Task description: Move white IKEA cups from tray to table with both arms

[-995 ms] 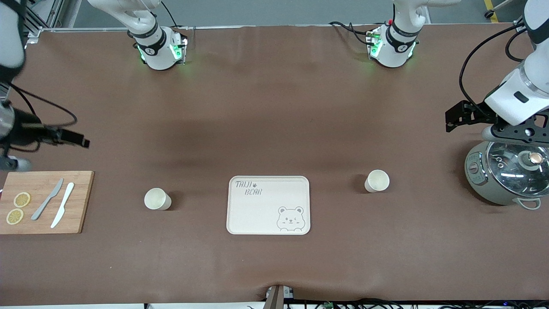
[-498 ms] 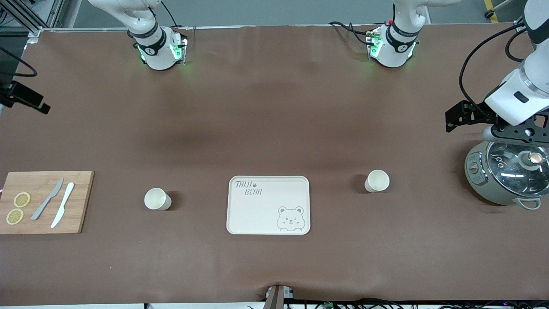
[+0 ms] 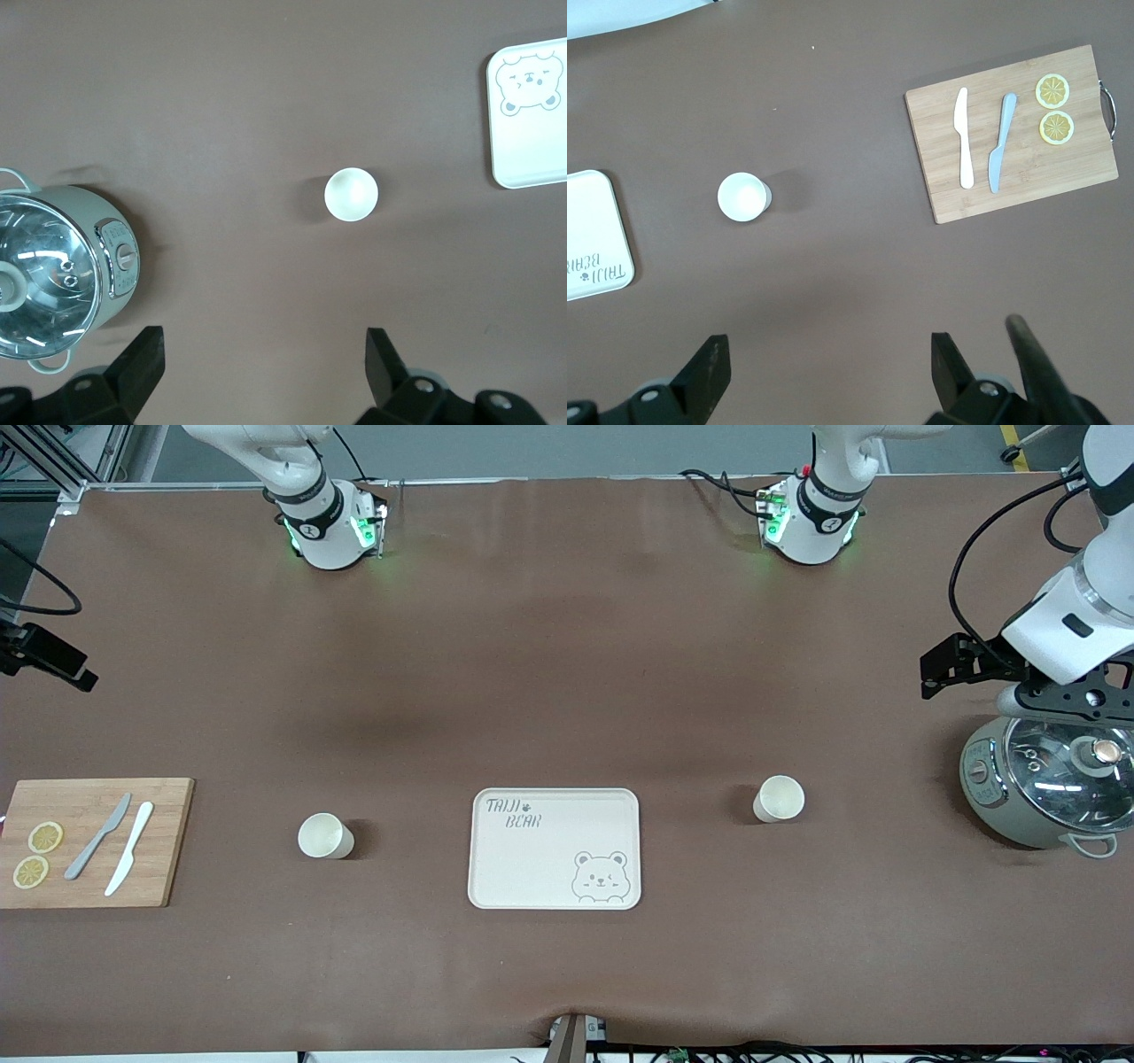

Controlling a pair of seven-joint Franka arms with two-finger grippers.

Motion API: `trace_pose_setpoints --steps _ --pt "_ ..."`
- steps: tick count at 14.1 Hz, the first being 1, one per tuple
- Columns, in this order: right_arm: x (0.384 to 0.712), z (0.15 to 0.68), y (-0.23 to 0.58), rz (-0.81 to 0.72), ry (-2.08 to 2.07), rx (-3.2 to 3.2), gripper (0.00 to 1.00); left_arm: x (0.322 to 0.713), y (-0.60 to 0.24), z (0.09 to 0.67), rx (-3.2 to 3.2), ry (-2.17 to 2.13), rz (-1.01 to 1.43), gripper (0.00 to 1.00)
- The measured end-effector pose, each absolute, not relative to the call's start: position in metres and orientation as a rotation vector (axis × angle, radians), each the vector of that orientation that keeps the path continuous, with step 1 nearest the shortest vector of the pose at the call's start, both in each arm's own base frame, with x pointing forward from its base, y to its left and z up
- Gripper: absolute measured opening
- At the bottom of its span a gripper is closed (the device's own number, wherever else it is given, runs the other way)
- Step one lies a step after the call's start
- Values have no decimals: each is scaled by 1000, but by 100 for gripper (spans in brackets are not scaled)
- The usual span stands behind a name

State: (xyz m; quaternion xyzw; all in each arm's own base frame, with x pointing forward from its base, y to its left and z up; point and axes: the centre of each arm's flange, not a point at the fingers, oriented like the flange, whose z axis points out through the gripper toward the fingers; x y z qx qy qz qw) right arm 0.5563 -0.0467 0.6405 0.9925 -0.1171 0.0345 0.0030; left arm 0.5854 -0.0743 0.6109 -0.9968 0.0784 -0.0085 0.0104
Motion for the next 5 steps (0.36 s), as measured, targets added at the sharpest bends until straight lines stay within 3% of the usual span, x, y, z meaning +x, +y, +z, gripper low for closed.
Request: trace_pose_setpoints --steps 5 --pt "558 632 -47 83 -368 3111 100 585 -74 611 -3111 244 -27 100"
